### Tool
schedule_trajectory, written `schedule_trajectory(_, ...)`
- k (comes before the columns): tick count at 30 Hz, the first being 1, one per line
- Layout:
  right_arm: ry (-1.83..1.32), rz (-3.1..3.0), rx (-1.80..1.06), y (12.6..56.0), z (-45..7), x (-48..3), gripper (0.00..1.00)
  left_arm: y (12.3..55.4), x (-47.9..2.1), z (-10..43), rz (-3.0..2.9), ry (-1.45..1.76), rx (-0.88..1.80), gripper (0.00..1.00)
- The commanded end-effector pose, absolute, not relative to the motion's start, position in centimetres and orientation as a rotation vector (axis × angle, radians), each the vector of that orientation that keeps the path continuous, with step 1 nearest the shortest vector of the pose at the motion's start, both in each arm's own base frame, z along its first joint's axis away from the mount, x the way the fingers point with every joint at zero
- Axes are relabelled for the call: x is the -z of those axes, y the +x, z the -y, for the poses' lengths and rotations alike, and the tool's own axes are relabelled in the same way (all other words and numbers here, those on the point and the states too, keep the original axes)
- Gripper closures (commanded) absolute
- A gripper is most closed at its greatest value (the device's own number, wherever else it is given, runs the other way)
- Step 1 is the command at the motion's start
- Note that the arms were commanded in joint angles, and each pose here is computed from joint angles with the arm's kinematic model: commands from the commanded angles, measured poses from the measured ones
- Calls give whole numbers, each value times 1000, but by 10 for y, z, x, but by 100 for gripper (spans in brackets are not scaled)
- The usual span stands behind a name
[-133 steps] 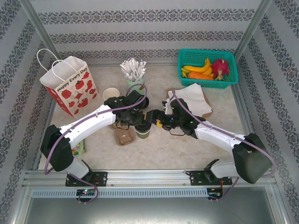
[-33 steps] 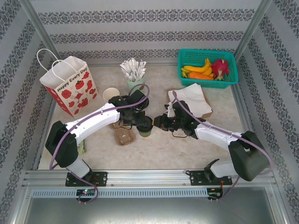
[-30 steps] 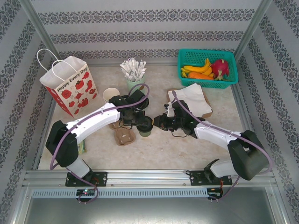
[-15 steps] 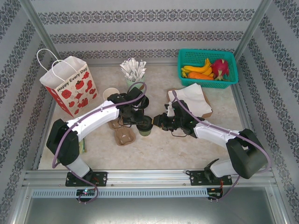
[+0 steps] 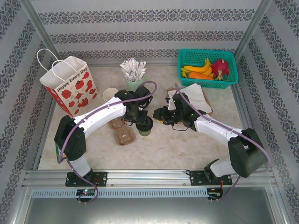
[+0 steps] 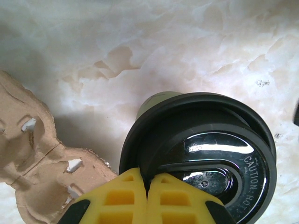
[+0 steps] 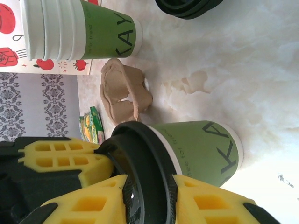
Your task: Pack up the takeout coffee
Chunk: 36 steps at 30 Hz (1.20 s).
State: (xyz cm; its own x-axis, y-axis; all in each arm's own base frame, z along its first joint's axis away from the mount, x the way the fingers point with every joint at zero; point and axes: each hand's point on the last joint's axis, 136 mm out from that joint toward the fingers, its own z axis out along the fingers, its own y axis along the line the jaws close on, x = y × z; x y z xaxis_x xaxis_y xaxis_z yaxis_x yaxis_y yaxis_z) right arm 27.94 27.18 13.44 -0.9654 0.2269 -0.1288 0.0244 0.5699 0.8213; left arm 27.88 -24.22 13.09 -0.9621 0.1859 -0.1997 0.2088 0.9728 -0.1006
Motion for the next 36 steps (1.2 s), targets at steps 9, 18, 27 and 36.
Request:
schedule_trajectory(9,190,-2686,-1396,274,-282,-115,69,263,-108,235,-3014,388,73,100)
schedule_trajectory(18,168,-2772,-1412,266,-302,-88,65,256,-91,252,-3015,471,137,100)
schedule_trajectory(27,161,-2780,-1422,272,-315,-77,57,256,-89,256,-3010,467,169,100)
schedule_trajectory(36,112,-2814,-1470,266,-329,-66,55,255,-84,253,-3020,435,146,100)
